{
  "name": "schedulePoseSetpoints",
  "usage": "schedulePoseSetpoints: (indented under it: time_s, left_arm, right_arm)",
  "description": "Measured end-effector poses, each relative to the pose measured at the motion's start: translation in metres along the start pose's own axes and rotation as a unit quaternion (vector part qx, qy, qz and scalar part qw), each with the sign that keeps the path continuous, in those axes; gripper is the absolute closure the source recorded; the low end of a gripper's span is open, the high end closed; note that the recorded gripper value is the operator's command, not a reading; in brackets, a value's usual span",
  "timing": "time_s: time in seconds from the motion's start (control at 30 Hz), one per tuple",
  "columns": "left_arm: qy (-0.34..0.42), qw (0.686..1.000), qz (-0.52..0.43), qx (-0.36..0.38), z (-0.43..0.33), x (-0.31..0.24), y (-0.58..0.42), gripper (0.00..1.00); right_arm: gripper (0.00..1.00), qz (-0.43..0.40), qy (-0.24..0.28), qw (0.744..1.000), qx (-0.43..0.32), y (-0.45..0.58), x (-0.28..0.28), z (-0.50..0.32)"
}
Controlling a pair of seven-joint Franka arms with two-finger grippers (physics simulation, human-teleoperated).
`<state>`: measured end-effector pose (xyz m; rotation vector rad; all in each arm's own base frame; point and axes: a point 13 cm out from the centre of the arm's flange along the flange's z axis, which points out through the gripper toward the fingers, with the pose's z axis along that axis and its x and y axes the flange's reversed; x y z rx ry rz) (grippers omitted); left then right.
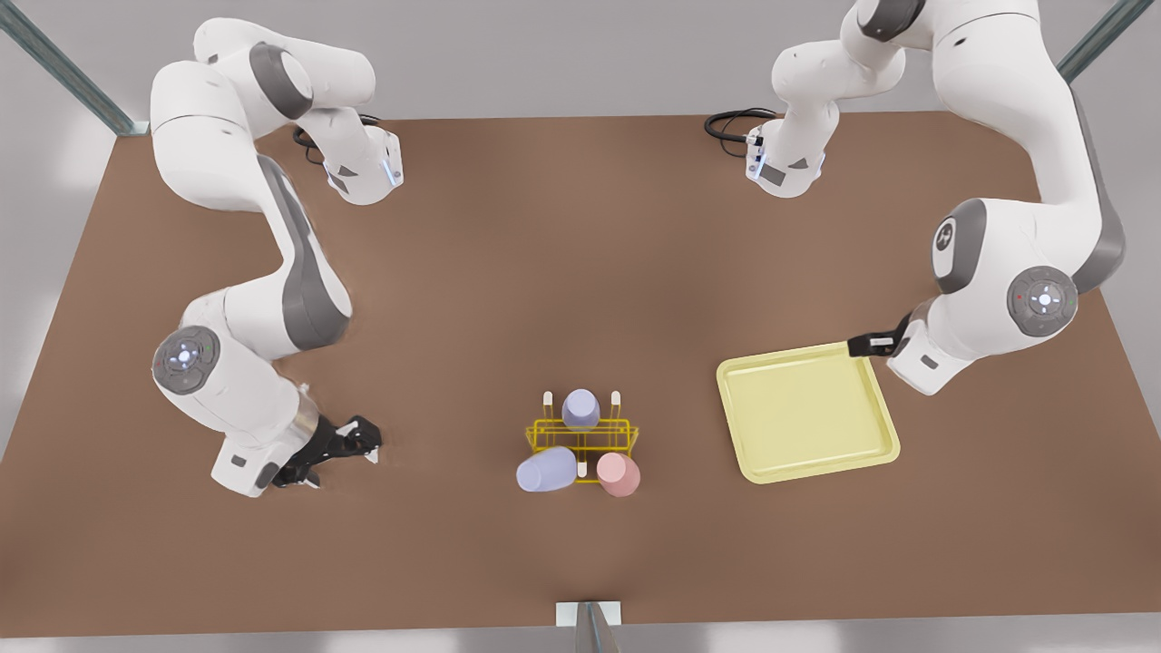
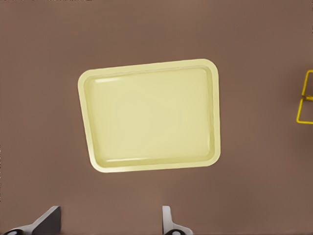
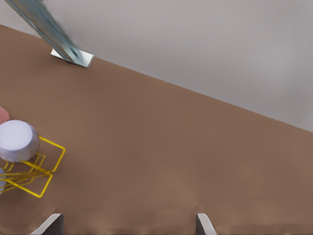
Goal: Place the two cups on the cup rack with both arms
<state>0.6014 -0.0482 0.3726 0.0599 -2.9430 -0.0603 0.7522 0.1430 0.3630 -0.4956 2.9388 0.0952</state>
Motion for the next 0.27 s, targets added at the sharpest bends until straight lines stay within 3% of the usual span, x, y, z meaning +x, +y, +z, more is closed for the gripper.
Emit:
schedulePoseSetpoints:
  time_s: [0.13, 0.27]
  left_arm:
    - [0.001, 0.999, 0.032, -0.004, 0.000, 0.000, 0.006, 0.00]
    - [0.001, 0.998, 0.060, -0.006, 0.000, 0.000, 0.007, 0.00]
  right_arm:
    - [0.00, 0.074, 0.063, 0.991, 0.092, -0.068, 0.105, -0.144]
    - [0.00, 0.116, 0.108, 0.983, 0.097, -0.061, 0.194, -0.185]
